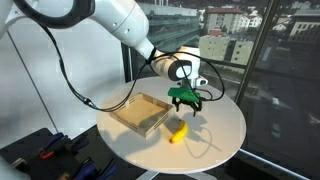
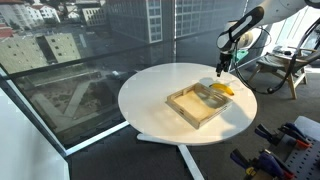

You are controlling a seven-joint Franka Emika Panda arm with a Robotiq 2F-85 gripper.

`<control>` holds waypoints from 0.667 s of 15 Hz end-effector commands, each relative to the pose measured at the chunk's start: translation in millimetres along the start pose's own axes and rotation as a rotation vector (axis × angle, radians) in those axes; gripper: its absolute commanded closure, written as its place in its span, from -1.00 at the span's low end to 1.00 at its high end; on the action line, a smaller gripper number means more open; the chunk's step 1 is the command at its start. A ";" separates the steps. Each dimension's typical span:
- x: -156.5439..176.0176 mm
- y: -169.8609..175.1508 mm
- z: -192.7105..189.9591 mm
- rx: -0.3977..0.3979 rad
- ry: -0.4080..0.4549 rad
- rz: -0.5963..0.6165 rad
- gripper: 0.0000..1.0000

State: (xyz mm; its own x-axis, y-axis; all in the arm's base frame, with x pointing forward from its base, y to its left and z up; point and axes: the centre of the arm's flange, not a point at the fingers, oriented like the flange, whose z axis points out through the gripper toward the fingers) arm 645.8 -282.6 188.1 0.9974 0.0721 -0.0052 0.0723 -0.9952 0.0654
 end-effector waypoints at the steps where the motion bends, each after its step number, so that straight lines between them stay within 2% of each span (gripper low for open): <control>1: -4.7 -12.4 -24.7 -0.017 -0.005 0.052 -1.00; 10: -15.5 -46.4 -53.5 -0.053 0.000 0.224 -1.00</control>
State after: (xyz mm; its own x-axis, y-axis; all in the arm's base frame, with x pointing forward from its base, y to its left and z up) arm 644.9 -250.5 220.4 0.9949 -0.0999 0.0163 -0.1010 -0.9910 0.0874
